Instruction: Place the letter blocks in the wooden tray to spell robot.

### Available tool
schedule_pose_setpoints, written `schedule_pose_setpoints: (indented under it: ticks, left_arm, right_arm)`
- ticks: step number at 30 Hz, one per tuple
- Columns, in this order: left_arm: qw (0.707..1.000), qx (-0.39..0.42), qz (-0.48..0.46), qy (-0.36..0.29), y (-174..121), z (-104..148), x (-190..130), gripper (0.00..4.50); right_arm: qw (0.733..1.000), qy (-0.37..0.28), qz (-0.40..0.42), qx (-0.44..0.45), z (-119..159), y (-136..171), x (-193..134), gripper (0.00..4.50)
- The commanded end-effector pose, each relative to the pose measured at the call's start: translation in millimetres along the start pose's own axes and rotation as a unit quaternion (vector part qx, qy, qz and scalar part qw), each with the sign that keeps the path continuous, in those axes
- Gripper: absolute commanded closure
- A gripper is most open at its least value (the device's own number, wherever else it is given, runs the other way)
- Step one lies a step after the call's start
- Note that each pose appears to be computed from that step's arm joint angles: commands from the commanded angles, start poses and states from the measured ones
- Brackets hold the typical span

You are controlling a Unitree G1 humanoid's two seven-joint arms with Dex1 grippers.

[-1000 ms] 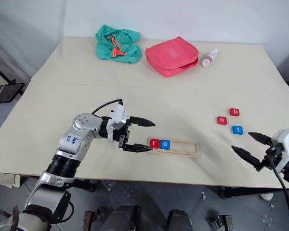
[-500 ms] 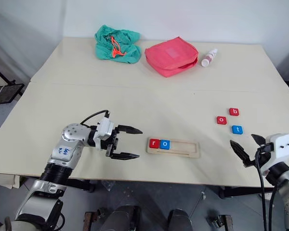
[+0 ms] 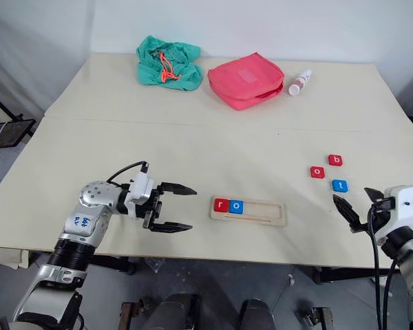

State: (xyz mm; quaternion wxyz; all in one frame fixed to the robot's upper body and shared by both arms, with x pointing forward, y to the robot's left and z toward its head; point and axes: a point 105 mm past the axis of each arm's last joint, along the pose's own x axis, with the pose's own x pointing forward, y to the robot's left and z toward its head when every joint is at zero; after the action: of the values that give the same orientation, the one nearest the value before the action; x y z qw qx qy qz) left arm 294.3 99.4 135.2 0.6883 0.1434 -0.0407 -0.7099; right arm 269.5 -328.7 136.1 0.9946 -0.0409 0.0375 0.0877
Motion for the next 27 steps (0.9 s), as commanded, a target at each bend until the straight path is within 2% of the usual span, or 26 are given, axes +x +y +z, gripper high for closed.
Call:
schedule_pose_setpoints:
  ticks: [1, 5, 8, 12, 18, 27]
  left_arm:
    - [1.000, 0.017, 0.001, -0.012, -0.4, 9.4, -3.3, 0.03]
    - [1.000, 0.018, 0.017, -0.012, 1.2, 9.3, -6.1, 0.03]
    - [0.999, 0.017, 0.023, -0.013, 0.6, 9.1, -7.2, 0.03]
    - [0.999, 0.019, 0.026, -0.015, -1.2, 9.4, -7.0, 0.03]
    - [0.999, 0.025, 0.031, -0.016, -4.2, 9.6, -8.2, 0.03]
    - [0.999, 0.025, 0.037, -0.020, -11.2, 10.7, -7.3, 0.03]
  right_arm:
    - [1.000, -0.025, -0.005, -0.013, 19.2, -4.7, -1.6, 0.00]
    - [0.998, -0.029, -0.041, 0.038, 32.8, -17.9, 25.6, 0.00]
    - [0.996, -0.018, -0.087, 0.021, 40.7, -34.9, 50.7, 0.00]
    - [0.995, -0.015, -0.093, 0.027, 51.0, -41.1, 82.8, 0.00]
    - [0.995, 0.021, -0.092, 0.035, 44.6, -41.0, 114.6, 0.00]
    - [0.994, 0.060, -0.087, 0.029, 27.3, -32.7, 137.0, 0.00]
